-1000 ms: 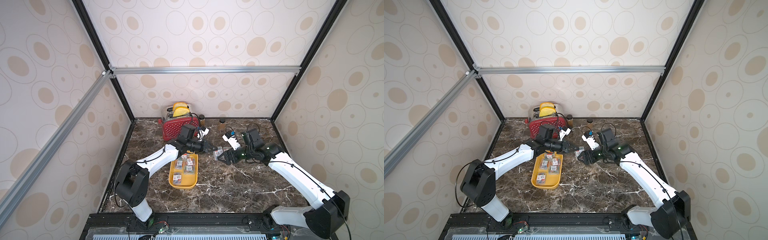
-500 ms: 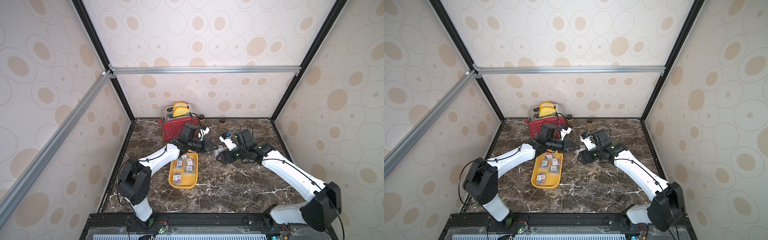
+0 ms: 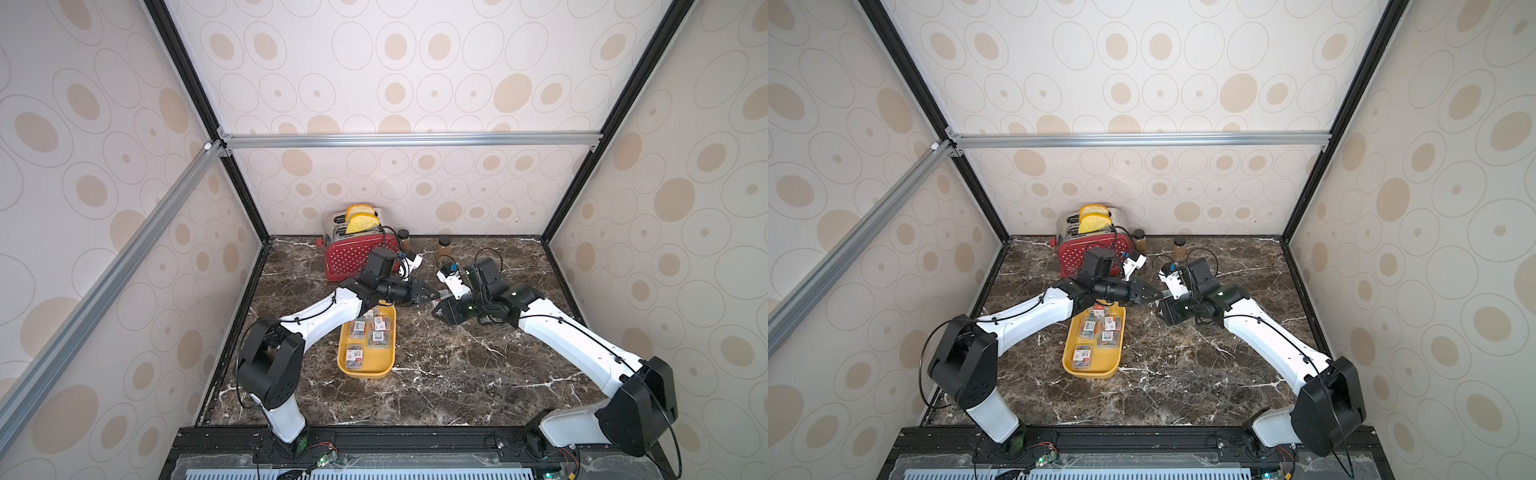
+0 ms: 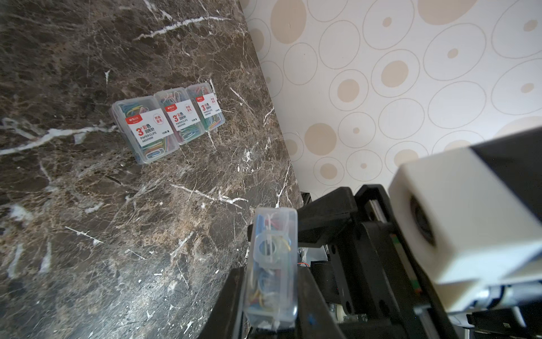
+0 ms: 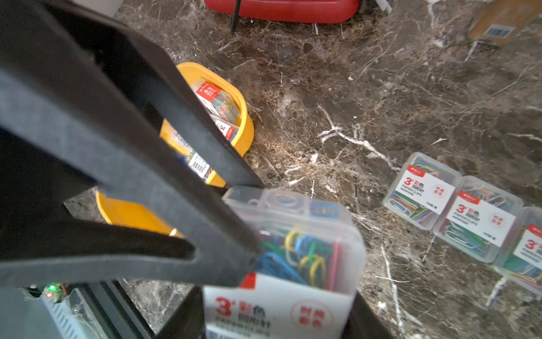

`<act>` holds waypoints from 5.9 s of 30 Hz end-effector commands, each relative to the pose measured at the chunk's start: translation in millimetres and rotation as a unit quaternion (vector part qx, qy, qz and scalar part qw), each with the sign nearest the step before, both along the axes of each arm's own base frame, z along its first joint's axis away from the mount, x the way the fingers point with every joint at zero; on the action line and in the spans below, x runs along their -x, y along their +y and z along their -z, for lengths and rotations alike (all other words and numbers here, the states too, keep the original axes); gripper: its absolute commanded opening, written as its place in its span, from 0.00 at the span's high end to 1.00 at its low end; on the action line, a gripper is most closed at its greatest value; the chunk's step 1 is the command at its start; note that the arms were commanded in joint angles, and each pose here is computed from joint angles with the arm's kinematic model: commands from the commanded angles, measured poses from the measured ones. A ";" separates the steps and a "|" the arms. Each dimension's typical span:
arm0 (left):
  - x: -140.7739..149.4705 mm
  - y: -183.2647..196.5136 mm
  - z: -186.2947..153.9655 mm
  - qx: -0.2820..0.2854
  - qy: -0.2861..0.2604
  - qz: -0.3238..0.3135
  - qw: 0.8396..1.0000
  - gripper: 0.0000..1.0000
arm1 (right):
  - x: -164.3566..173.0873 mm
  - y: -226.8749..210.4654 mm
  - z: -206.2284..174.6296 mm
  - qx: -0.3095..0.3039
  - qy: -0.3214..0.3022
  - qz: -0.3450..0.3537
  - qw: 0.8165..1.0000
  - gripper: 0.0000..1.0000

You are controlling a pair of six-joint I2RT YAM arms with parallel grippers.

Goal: Take the paper clips out of the storage box
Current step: Pick up the boxed paper clips from the storage box, then place the boxed paper clips at the center of the board, then adjust the boxed paper clips at the center of the board.

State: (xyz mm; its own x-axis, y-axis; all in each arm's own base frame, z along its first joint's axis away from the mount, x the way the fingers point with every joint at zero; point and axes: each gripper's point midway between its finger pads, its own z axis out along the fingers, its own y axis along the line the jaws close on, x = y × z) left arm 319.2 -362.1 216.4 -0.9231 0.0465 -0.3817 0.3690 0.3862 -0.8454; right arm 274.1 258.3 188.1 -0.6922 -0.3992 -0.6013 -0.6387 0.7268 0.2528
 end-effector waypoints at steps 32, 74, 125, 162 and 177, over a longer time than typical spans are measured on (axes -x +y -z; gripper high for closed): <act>10.0 80.3 -30.1 -0.089 -0.074 -0.083 0.990 0.22 | -17.2 -76.4 132.4 0.166 0.175 0.124 0.962 0.76; 7.6 77.1 -29.7 -0.093 -0.073 -0.073 0.990 0.21 | -47.9 -81.3 158.1 0.178 0.183 0.166 0.953 0.30; 8.1 75.8 -29.6 -0.099 -0.073 -0.061 0.990 0.19 | -51.7 -83.4 173.5 0.177 0.210 0.208 0.939 0.34; 17.1 98.3 -19.1 -0.128 -0.071 -0.082 0.986 0.03 | -43.8 -98.8 125.2 0.183 0.159 0.199 0.949 0.29; 14.9 94.3 -16.3 -0.123 -0.065 -0.077 0.987 0.04 | -12.4 -101.3 134.5 0.183 0.187 0.184 0.947 0.36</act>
State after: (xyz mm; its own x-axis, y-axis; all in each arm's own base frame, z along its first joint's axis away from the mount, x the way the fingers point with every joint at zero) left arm 302.0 -266.2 227.9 -0.8763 0.0197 -0.4814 0.3783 0.6471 -0.6620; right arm 299.6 158.9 57.4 -0.9585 -0.2178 -0.1840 -0.2381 0.9665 0.0959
